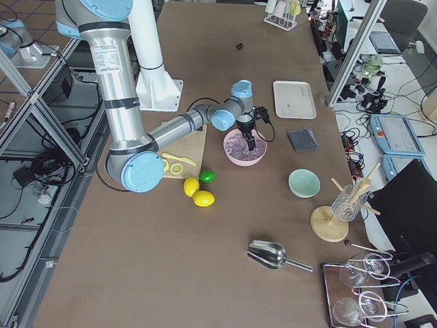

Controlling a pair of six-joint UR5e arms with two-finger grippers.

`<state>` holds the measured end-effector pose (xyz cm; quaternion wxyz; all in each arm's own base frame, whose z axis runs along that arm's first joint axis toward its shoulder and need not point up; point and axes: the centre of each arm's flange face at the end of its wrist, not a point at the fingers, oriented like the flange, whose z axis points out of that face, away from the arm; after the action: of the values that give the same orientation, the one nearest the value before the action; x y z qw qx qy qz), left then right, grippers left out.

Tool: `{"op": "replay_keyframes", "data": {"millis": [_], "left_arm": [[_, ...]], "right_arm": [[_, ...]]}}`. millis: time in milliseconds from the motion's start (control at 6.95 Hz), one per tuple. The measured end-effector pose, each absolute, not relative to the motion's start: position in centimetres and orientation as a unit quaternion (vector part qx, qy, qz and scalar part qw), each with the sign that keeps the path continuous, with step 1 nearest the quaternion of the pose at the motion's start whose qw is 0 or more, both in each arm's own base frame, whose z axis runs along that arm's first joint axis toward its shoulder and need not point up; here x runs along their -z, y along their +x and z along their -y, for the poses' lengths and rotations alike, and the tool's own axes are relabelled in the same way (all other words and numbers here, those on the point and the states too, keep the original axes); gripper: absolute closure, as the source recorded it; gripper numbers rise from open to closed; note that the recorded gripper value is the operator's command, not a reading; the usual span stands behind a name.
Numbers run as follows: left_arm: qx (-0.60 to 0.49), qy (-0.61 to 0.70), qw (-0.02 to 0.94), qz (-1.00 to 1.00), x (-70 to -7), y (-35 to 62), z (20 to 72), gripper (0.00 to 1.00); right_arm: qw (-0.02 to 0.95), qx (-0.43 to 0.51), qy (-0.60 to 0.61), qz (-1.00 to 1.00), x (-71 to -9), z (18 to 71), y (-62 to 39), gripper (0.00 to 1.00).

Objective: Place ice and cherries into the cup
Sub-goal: 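Lower the right gripper into the ice bowl and grasp a cube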

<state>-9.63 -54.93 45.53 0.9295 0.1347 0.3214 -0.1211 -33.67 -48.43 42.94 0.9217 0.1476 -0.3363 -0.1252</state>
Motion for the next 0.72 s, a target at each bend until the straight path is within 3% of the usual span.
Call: {"op": "replay_keyframes", "data": {"millis": [144,432,719], "left_arm": [[0.121,0.137,0.929,-0.322,-45.32,-9.64,54.82,0.02],[0.121,0.137,0.929,-0.322,-45.31,-9.61,54.82,0.02],[0.121,0.137,0.929,-0.322,-45.25,-9.61,54.80,0.02]], "right_arm": [[0.922,0.126,0.147,0.335,-43.11,48.39,-33.63,0.23],[0.923,0.126,0.145,0.334,-43.41,48.22,-33.46,1.00],[0.920,0.129,0.145,0.339,-42.98,48.01,-33.46,1.00]]}}
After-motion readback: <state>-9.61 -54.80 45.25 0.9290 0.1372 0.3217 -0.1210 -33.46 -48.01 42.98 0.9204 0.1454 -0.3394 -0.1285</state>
